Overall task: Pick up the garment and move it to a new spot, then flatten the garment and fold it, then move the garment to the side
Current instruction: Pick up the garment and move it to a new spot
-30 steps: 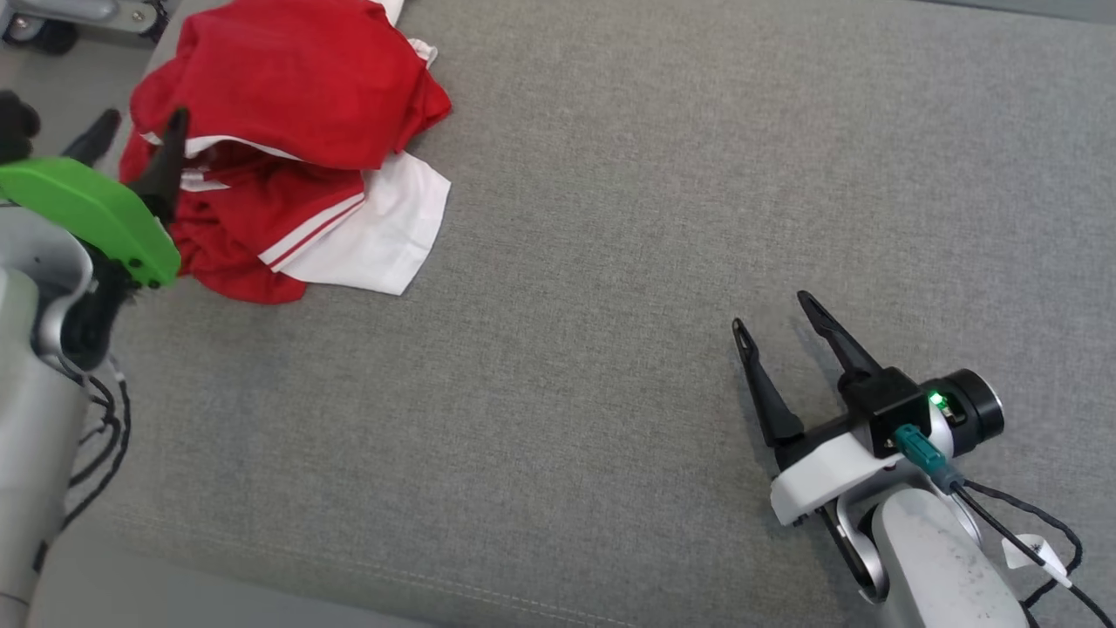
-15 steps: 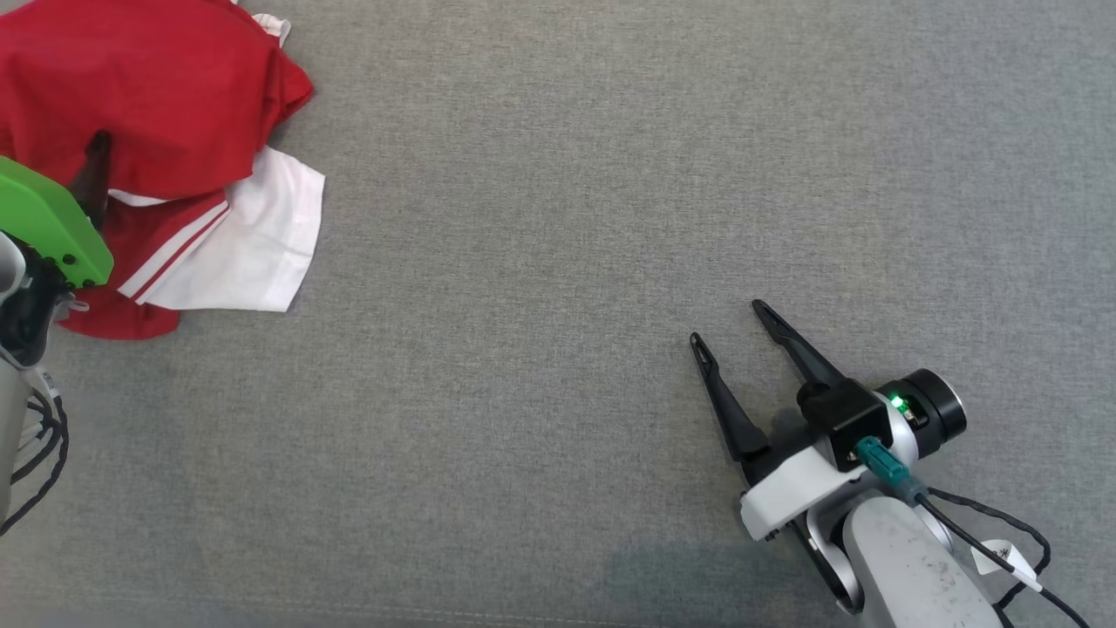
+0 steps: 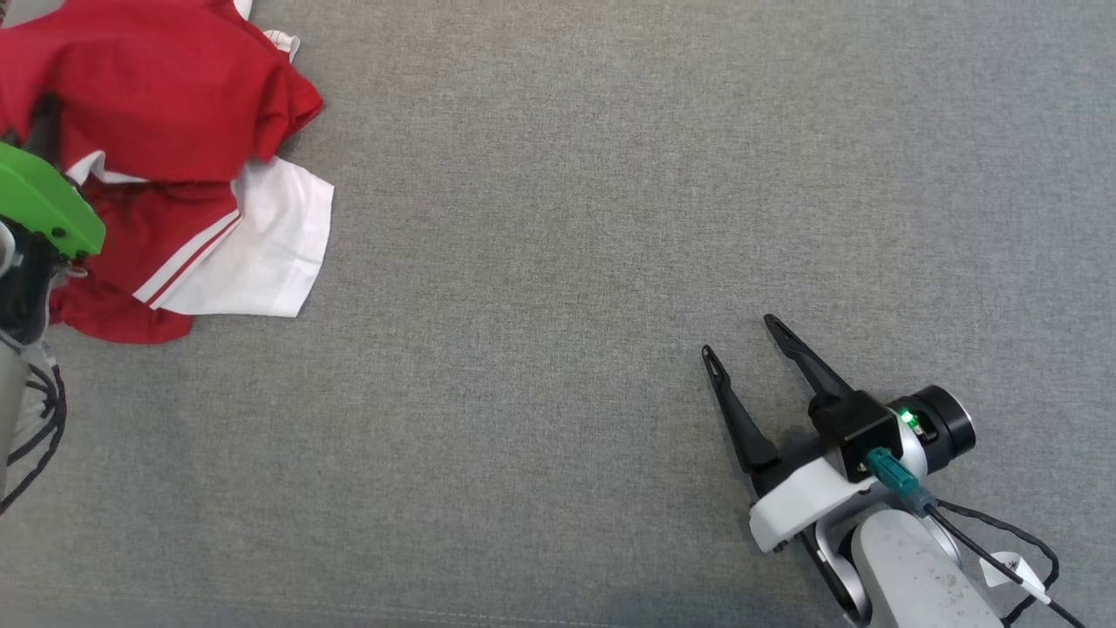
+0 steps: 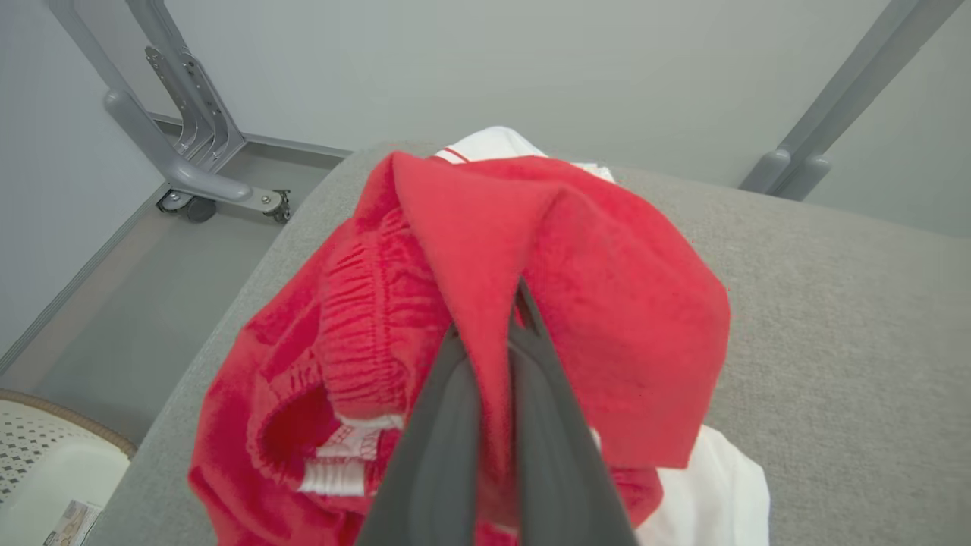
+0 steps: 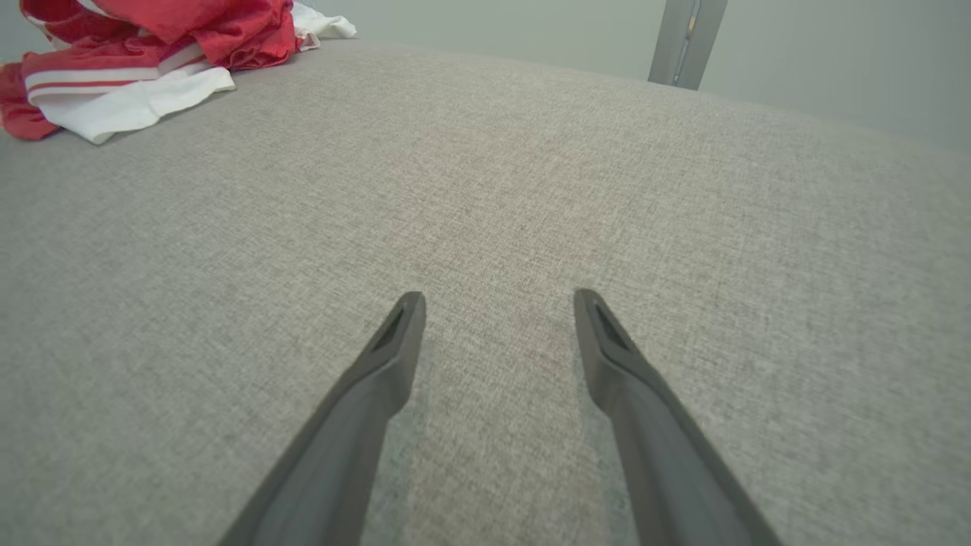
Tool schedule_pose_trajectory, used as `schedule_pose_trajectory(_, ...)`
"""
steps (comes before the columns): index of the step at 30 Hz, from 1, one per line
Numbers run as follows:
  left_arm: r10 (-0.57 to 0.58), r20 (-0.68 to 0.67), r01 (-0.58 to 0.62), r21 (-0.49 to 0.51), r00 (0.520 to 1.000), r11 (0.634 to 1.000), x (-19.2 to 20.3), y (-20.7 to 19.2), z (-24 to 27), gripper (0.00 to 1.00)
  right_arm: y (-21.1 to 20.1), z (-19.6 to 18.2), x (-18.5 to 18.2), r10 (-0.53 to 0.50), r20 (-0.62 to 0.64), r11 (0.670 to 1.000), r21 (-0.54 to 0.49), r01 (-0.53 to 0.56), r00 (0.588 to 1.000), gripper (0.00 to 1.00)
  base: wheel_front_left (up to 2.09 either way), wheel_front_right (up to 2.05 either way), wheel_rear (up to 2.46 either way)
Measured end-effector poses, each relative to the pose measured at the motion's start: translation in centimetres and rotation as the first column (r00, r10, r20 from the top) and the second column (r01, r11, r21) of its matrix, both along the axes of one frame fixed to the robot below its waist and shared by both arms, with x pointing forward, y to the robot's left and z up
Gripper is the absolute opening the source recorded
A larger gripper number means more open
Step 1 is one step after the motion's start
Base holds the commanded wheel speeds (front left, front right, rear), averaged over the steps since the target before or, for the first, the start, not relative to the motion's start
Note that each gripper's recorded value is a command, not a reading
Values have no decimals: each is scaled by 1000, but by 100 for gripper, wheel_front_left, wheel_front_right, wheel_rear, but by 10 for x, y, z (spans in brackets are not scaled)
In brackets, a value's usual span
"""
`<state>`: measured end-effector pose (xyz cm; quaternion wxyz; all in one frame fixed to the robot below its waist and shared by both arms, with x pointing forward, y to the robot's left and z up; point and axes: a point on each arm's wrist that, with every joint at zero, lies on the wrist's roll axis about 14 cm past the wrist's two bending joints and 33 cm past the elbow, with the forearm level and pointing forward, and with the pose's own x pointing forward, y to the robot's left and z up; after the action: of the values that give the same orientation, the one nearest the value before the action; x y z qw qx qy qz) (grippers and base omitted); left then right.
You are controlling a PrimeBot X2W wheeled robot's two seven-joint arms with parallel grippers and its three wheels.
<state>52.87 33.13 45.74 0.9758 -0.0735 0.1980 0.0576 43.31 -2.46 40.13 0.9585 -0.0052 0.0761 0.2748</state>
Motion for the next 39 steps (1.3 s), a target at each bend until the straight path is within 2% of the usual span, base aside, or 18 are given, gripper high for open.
schedule_pose_trajectory(4, 7, 155, -2, -36, 988, 999, 13, 3, 46, 0, 2, 9, 3, -3, 21, 1000, 13, 3, 1000, 100, 0, 0, 0)
schedule_pose_trajectory(10, 8, 384, 44, -126, 923, 991, 26, -6, 115, 0, -5, 22, 5, -43, 37, 998, 44, 41, 998, 100, 0, 0, 0)
schedule_pose_trajectory(15, -60, 458, 148, -159, 887, 976, 33, -29, 150, 0, -17, 30, 5, -87, 46, 995, 58, 84, 995, 100, 0, 0, 0)
schedule_pose_trajectory(17, -89, 478, 204, -194, 874, 960, 34, -45, 162, 0, -23, 33, 5, -105, 47, 993, 66, 102, 993, 100, 0, 0, 0)
schedule_pose_trajectory(22, -184, 525, 330, -199, 831, 923, 23, -78, 190, 0, -35, 41, -2, -153, 41, 983, 105, 148, 987, 100, 0, 0, 0)
schedule_pose_trajectory(26, -262, 535, 440, -236, 803, 866, 6, -115, 196, 0, -48, 46, -11, -193, 39, 975, 116, 187, 980, 100, 0, 0, 0)
schedule_pose_trajectory(31, -369, 522, 566, -287, 769, 773, -22, -174, 196, 0, -66, 58, -19, -243, 61, 964, 124, 235, 968, 100, 0, 0, 0)
schedule_pose_trajectory(39, -542, 495, 729, -365, 679, 580, -79, -287, 183, 0, -92, 68, -31, -316, 82, 944, 124, 305, 945, 100, 0, 0, 0)
